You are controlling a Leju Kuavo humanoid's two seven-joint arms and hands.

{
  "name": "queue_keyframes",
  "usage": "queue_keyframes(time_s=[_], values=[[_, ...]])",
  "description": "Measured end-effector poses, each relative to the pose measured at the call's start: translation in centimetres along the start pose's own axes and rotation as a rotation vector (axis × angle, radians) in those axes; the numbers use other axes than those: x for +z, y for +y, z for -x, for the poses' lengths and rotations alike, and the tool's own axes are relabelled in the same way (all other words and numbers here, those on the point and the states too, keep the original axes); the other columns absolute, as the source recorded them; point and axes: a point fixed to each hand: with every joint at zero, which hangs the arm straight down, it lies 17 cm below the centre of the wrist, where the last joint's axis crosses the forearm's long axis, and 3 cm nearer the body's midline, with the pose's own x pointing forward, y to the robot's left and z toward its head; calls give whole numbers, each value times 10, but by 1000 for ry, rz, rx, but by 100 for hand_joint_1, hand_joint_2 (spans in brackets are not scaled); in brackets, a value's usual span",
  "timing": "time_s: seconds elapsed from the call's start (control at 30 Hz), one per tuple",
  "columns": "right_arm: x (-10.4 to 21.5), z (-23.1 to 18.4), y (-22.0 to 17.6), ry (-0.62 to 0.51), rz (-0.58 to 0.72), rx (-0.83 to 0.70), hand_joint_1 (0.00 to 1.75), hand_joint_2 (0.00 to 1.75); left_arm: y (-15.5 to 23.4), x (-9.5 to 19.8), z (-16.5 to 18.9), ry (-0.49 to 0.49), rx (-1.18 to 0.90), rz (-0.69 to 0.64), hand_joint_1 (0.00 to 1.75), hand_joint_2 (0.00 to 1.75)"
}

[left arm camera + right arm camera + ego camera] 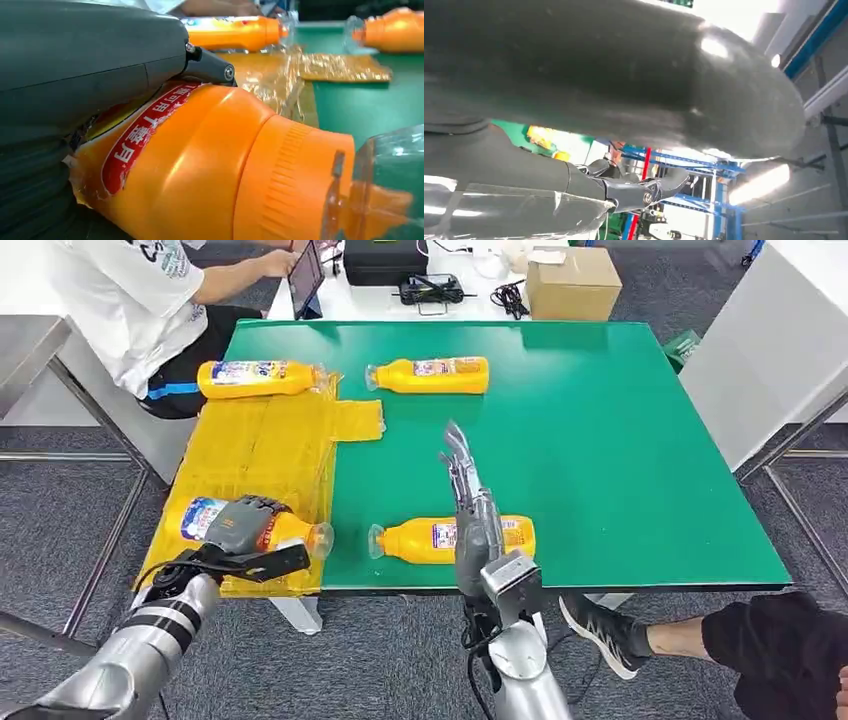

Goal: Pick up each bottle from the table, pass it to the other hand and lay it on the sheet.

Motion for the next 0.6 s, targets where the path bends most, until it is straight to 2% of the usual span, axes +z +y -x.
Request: queue_keyframes(time_s=[0.07, 0.1, 0.13, 0.17, 0.27, 0.3, 0.6], values=[[1, 2, 2, 6, -5, -4, 0, 0, -3, 0, 4, 11, -7, 28, 175, 175], [1, 4, 2, 10, -6, -5, 0, 0, -5, 0, 6, 17, -9, 43, 169, 175], [2, 5, 3, 15, -8, -6, 0, 0, -5, -1, 8, 23, -11, 54, 63, 175], [2, 6, 3, 18, -9, -6, 0, 0, -6, -1, 9, 28, -13, 66, 0, 175], [2, 9, 5, 24, -14, -9, 0, 0, -5, -2, 13, 44, 18, 85, 0, 175], [3, 10, 5, 27, -16, -11, 0, 0, -5, -2, 14, 47, 37, 91, 0, 0], [3, 19, 10, 49, -23, -18, 0, 0, -7, -1, 4, 16, 234, 111, 0, 0]])
